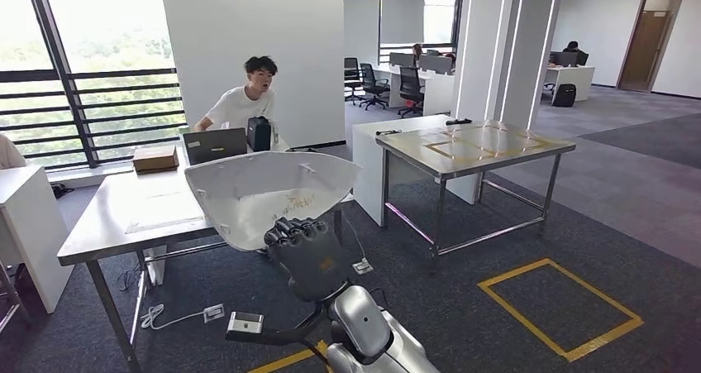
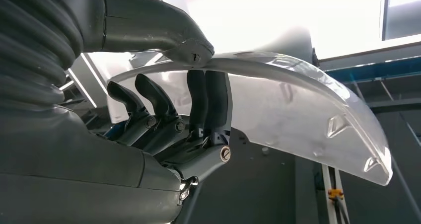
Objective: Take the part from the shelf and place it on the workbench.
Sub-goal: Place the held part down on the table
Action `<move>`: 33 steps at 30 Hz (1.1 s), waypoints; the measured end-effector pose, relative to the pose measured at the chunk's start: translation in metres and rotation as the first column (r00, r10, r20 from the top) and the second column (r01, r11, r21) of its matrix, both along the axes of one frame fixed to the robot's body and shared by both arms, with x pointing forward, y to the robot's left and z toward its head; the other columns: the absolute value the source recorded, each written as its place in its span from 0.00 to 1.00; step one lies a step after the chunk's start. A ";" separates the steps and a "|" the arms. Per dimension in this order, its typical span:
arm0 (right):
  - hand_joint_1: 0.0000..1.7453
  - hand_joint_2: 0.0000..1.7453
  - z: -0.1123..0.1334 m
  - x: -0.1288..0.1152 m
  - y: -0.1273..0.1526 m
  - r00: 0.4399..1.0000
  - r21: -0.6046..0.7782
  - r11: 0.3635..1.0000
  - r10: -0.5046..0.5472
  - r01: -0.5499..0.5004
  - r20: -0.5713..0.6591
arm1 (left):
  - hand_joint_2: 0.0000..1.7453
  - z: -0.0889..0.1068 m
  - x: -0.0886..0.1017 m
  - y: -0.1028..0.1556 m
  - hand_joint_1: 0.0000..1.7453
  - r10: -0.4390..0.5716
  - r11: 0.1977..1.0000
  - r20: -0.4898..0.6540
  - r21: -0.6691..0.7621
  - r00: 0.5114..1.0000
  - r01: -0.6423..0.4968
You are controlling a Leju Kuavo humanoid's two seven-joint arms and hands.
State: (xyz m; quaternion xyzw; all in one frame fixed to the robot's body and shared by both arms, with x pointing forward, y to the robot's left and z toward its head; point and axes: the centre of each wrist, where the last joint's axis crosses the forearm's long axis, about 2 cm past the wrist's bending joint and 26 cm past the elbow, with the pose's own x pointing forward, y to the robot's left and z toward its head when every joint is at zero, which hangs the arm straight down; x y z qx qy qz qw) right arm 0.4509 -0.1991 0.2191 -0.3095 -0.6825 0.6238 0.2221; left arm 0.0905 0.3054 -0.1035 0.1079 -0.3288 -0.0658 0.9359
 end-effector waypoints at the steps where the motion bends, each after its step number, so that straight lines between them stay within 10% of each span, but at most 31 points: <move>1: 0.91 1.00 0.000 0.000 0.001 1.000 0.002 1.000 0.003 -0.003 0.001 | 1.00 0.000 0.000 0.000 0.00 0.001 1.000 0.000 0.000 1.000 -0.001; 33: 0.91 1.00 -0.006 -0.007 0.019 0.999 0.024 0.998 0.051 -0.051 0.003 | 1.00 -0.003 -0.017 0.004 0.00 0.021 1.000 -0.008 -0.005 1.000 -0.021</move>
